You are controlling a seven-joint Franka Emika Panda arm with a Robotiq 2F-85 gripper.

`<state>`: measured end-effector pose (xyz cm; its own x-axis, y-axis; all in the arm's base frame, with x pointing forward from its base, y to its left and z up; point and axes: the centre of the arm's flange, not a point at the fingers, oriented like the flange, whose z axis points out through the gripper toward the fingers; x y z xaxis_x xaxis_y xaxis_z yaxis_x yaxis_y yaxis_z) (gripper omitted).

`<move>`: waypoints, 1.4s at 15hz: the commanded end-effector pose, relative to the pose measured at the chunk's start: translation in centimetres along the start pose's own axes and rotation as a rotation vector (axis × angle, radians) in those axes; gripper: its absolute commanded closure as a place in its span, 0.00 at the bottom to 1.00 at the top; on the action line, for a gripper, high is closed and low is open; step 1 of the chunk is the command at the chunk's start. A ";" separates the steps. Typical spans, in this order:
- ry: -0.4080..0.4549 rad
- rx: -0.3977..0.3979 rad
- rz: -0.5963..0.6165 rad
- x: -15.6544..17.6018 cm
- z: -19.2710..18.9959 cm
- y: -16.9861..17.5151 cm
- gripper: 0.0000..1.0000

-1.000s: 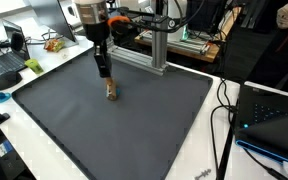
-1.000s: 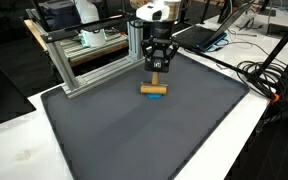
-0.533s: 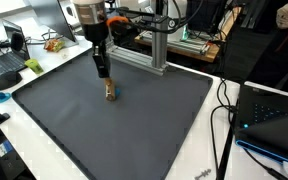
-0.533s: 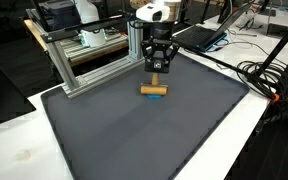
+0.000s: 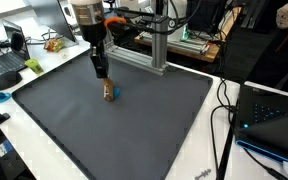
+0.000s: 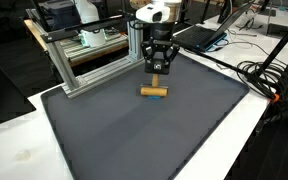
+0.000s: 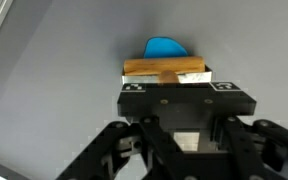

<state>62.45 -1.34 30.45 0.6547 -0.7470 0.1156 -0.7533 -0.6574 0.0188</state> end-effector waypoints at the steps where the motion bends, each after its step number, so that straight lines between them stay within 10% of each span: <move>1: -0.001 -0.006 0.000 1.1 3.7 -0.3 0.78; 21: -0.076 0.014 -0.068 0.3 3.2 -0.5 0.78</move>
<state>63.39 -2.19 30.20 0.6817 -0.7218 0.1197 -0.7282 -0.6852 0.0151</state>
